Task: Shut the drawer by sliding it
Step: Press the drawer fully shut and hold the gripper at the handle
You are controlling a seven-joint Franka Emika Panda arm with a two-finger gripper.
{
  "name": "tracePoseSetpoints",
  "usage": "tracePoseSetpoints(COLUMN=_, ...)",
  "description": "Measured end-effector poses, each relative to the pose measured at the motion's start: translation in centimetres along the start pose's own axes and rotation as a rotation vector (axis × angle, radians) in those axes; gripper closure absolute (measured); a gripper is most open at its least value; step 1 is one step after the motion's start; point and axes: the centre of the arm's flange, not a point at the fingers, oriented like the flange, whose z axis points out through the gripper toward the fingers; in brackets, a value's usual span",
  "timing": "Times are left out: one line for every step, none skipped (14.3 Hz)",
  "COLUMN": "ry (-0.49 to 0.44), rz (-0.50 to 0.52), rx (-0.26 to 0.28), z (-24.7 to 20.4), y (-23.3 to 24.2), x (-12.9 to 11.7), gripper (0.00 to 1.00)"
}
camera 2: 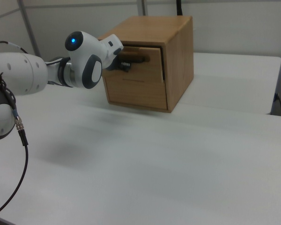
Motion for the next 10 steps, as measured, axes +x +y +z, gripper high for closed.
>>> tracePoseSetpoints(ry=0.005, rz=0.000, rx=0.000, z=0.2, y=0.0, x=0.1, gripper=0.99)
tracePoseSetpoints(ry=0.010, rz=-0.001, rx=-0.001, z=0.4, y=0.0, x=0.3, gripper=0.99)
tracePoseSetpoints(ry=0.015, rz=-0.001, rx=-0.001, z=0.7, y=0.0, x=0.5, gripper=0.99)
tracePoseSetpoints(ry=0.020, rz=-0.001, rx=-0.002, z=1.0, y=0.0, x=0.6, gripper=0.99)
tracePoseSetpoints(ry=0.026, rz=-0.002, rx=-0.002, z=1.3, y=0.0, x=0.8, gripper=0.99)
tracePoseSetpoints(ry=0.034, rz=-0.002, rx=-0.003, z=1.8, y=0.0, x=1.0, gripper=0.99)
tracePoseSetpoints(ry=0.037, rz=-0.002, rx=-0.004, z=1.9, y=0.0, x=1.1, gripper=0.99)
tracePoseSetpoints(ry=0.037, rz=-0.003, rx=-0.004, z=1.9, y=0.0, x=1.1, gripper=0.99)
tracePoseSetpoints(ry=0.038, rz=-0.003, rx=-0.004, z=1.9, y=0.0, x=1.1, gripper=0.99)
tracePoseSetpoints(ry=0.037, rz=-0.005, rx=-0.004, z=1.9, y=0.0, x=1.1, gripper=0.99)
